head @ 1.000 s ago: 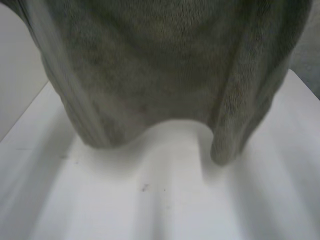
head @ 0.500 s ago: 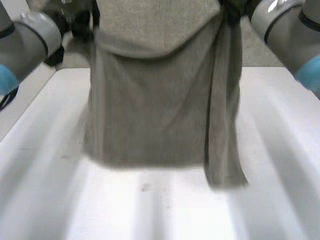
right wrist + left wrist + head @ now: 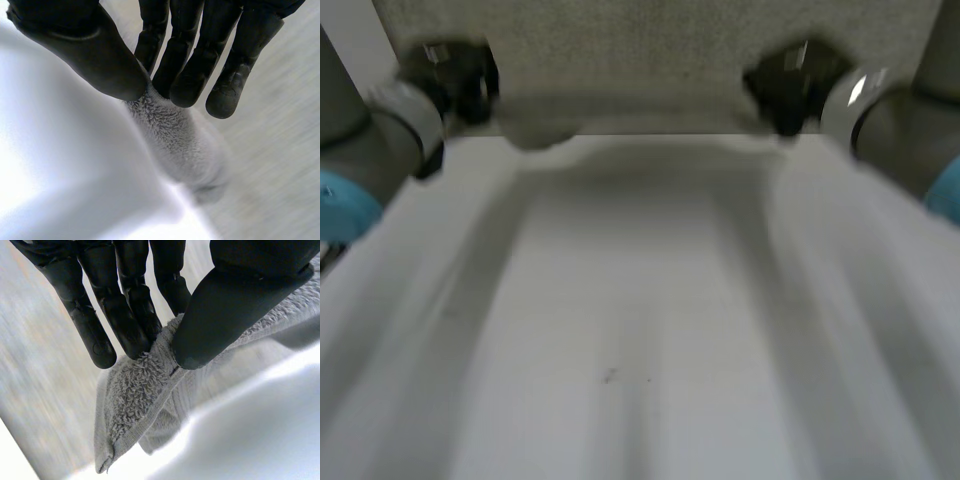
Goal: Fold the towel.
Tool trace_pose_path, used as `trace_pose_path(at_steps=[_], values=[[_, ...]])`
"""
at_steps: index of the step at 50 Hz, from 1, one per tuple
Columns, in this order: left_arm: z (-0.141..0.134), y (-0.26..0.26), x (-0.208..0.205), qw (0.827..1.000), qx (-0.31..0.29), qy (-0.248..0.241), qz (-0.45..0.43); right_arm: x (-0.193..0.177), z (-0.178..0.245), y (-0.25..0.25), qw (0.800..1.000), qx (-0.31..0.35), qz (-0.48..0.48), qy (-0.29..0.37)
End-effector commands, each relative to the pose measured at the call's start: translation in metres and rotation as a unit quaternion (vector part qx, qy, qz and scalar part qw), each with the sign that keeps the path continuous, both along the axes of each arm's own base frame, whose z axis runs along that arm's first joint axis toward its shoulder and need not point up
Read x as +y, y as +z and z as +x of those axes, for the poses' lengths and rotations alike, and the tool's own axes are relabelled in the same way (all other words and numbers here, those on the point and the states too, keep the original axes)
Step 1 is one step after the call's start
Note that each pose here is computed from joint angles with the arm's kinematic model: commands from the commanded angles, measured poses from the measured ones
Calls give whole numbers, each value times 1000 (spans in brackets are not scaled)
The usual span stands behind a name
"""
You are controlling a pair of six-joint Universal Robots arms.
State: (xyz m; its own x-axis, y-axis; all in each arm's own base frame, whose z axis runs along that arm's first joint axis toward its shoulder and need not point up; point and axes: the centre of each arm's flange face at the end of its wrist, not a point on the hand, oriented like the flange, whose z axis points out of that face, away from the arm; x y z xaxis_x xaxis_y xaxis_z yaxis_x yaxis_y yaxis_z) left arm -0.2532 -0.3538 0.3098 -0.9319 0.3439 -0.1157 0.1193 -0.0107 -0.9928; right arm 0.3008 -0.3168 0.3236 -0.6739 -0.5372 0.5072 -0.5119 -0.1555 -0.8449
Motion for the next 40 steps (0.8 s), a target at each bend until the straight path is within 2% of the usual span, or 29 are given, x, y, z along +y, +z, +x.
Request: trace_pose_path(at_steps=[1,3,6,12,16,23,27,32,34,40], values=[[3,-89,29,991,-57,-24,121,28,-11,-114,983,75,169,15],[6,-114,43,985,-89,-33,144,44,-15,-144,975,82,204,31],[6,-123,57,981,-113,-45,149,60,-20,-161,969,87,229,42],[13,-114,73,983,-117,-44,138,89,-29,-164,962,89,252,58],[16,-108,77,984,-114,-42,128,94,-30,-151,967,80,230,73],[21,-100,79,986,-113,-36,117,67,-39,-105,992,47,98,58],[21,-99,80,986,-112,-36,115,60,-35,-97,994,67,58,70],[21,-100,81,986,-112,-36,117,49,-27,-105,985,131,20,113],[20,-102,83,985,-113,-38,121,41,-20,-114,975,168,5,145],[19,-105,87,984,-115,-43,126,19,-8,-134,962,210,-8,176]])
